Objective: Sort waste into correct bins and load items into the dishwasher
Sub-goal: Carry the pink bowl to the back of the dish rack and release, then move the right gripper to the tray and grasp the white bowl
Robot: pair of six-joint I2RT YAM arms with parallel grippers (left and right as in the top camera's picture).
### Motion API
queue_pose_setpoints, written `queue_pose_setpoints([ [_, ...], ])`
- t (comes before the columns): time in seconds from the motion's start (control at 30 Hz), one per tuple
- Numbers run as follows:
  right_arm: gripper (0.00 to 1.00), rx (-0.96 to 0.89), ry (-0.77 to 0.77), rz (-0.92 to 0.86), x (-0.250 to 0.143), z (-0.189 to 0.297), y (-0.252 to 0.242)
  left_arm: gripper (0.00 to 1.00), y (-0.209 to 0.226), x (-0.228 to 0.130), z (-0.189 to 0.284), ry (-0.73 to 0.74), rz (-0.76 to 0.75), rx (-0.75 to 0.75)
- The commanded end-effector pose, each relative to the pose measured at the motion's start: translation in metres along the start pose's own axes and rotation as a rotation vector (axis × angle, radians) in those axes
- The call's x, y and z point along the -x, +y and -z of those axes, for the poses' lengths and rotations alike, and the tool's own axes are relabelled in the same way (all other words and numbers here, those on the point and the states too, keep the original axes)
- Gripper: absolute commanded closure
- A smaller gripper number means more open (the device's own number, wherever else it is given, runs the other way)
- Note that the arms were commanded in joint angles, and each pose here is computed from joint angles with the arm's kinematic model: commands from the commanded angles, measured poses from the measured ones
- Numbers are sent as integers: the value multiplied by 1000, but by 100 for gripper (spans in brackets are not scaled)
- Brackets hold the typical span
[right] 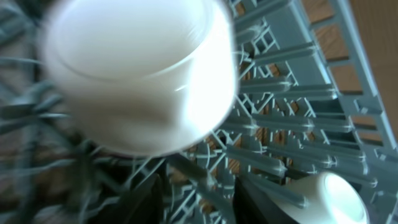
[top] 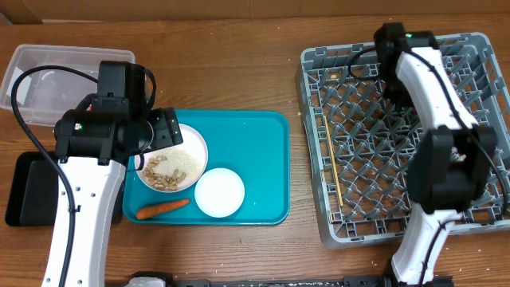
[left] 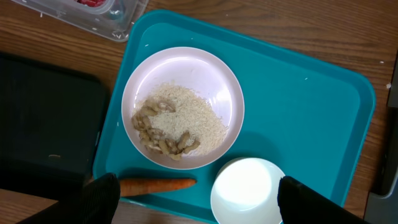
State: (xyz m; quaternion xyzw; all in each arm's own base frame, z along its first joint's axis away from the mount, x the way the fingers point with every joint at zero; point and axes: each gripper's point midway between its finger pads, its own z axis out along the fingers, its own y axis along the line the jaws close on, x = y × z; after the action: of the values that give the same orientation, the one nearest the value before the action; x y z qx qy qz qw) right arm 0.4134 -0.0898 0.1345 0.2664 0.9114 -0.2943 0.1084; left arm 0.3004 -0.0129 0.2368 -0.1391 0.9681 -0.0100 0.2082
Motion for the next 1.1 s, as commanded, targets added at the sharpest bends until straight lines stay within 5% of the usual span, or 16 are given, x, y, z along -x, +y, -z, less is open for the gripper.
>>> queue_pose_setpoints([
  [0.0,53,228,-96,-97,16,72,-22,17,3,1,2,-7,-16,13],
  [0.2,48,816,-7,194,-28,157,28,17,4,0,2,-2,-16,14],
  [0.33,42,1027,120,394,-80,193,58,16,4,-1,2,-1,-16,14],
  [0.67,38,1044,263,756,-227,207,137,16,5,-4,2,12,-17,19],
  [1.07,39,1044,223,795,-344,186,207,16,5,-5,2,16,-18,20],
])
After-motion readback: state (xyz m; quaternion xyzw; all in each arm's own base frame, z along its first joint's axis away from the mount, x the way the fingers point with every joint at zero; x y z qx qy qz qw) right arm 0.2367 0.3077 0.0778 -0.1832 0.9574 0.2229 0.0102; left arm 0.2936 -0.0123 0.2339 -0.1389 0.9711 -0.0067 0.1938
